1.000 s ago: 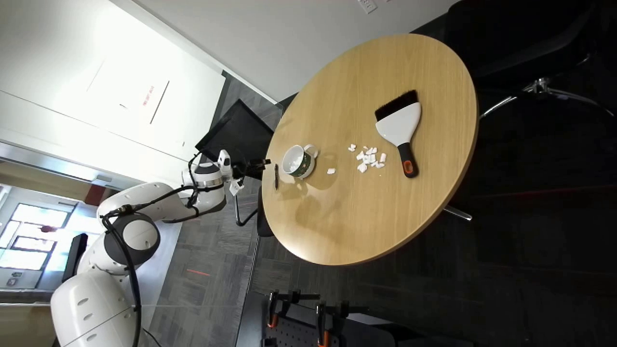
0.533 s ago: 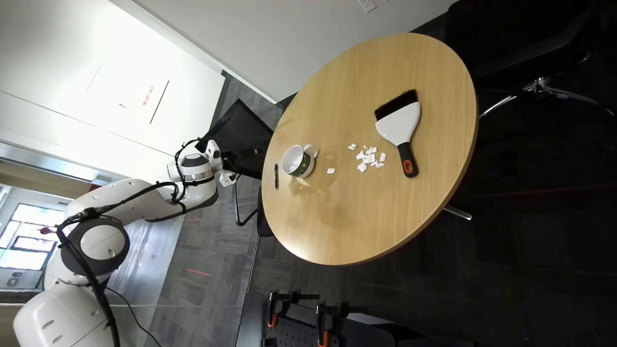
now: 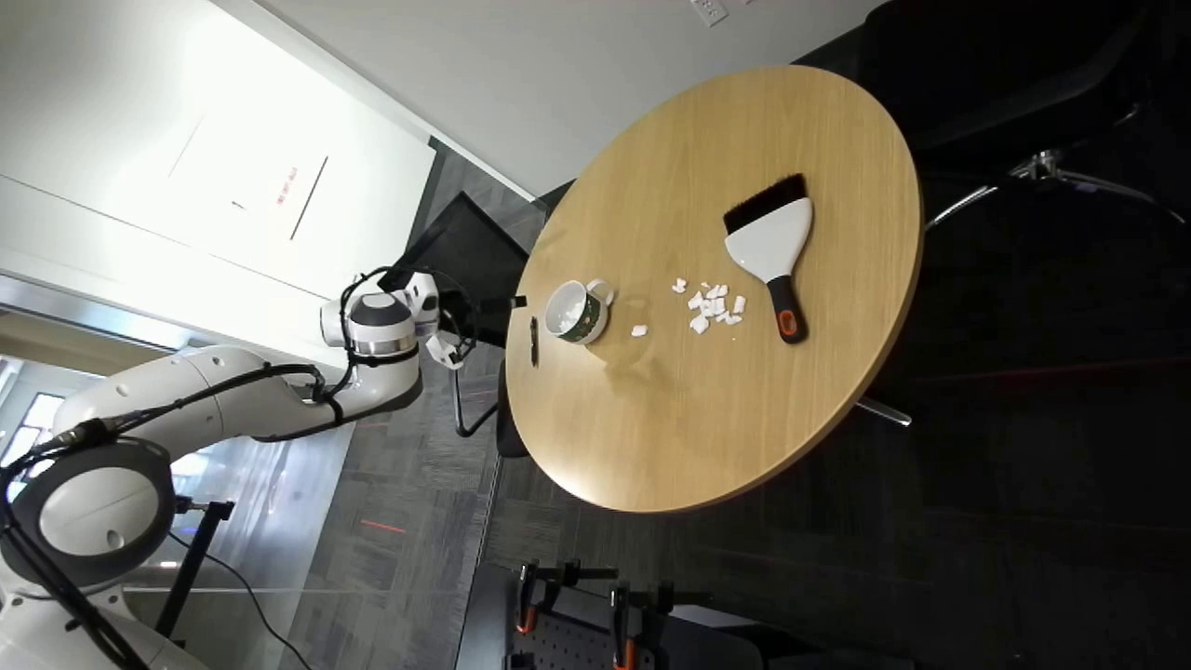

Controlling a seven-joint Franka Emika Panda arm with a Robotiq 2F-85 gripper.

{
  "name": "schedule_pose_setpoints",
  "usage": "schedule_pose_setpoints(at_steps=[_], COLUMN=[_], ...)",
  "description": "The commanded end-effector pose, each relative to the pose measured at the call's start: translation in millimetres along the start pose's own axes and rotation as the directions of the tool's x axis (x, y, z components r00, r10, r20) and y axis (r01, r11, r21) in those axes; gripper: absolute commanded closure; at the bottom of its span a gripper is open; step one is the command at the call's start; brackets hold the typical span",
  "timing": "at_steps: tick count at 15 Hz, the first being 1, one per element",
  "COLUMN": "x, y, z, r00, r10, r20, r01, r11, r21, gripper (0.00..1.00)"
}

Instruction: Use the pen to stir the contents of the mug, pour the contents of the mug on the table, then sweep them

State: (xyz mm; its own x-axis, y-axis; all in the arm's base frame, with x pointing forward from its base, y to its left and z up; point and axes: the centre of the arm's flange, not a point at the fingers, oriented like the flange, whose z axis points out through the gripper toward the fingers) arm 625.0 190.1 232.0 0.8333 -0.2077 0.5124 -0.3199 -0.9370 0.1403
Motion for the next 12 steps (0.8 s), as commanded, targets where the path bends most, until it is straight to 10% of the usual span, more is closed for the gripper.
schedule_pose_setpoints(at_steps=[1,12], x=[-12,-2], y=[55,62], z=[-16,9], r00=[0.991,0.973], r10=[0.110,0.121], r20=[0.070,0.196], r01=[-0.112,-0.138], r11=[0.993,0.988], r21=[0.027,0.072], gripper=[0.00,0.00])
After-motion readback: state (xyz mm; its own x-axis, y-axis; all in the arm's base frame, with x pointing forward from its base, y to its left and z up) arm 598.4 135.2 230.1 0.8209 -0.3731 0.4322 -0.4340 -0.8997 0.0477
